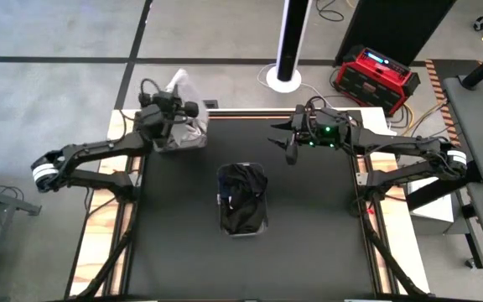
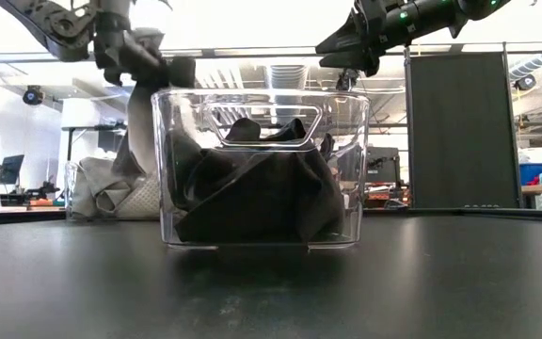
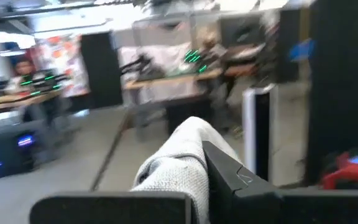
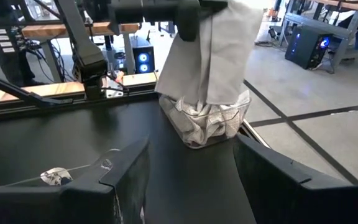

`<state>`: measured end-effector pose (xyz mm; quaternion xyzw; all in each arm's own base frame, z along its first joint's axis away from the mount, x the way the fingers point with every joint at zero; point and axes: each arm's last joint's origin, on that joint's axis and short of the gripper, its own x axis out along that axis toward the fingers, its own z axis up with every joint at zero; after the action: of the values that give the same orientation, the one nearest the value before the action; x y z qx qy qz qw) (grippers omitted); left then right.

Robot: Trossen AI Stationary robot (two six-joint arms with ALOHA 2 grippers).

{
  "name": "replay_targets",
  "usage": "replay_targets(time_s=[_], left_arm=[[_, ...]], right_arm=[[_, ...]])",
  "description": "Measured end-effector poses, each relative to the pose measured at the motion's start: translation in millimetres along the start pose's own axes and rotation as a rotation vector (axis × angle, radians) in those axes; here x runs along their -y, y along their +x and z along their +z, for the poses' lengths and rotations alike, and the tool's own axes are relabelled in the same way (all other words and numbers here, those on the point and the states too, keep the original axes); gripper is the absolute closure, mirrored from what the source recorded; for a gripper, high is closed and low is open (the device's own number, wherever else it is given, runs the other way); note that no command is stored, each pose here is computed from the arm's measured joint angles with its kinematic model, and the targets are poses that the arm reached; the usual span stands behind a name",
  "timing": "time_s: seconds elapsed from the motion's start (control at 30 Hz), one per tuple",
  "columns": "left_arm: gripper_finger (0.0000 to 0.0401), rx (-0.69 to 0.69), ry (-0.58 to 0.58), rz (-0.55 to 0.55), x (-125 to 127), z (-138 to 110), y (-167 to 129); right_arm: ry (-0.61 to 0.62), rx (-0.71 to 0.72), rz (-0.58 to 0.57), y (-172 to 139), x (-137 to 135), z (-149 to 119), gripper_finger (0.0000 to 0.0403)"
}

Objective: Sort towels by color in basket
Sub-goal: Put the gray towel into the top transparent bin

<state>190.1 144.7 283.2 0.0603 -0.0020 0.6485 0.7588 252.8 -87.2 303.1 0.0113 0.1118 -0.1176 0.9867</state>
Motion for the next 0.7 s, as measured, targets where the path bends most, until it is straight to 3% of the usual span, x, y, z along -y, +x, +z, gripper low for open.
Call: replay_targets(time_s=[0.2,0.33,0.53,0.7], left_arm=[[0.0401,-0.062,0.081,0.036,3.7,-11.5,2.5],[0.0401,-0.092,0.194,0.138,0.9,-13.1,2.6],[0.0401,-0.124,0.268,0.136,-0.1,-15.8,1.2],[0.0401,-0.189,0.444,0.131,2.4,-26.2,2.2]], right_arm=[[-0.015,0.0,0.0,0.0,0.0,0.0,0.0184],[-0.024,-0.002,0.0,0.0,0.0,-0.2,0.0184],[-0.036,-0.005,-0.001,0.1,0.1,-1.2,0.0184],[-0.036,-0.006,-0.001,0.1,0.2,-1.7,0.0184]])
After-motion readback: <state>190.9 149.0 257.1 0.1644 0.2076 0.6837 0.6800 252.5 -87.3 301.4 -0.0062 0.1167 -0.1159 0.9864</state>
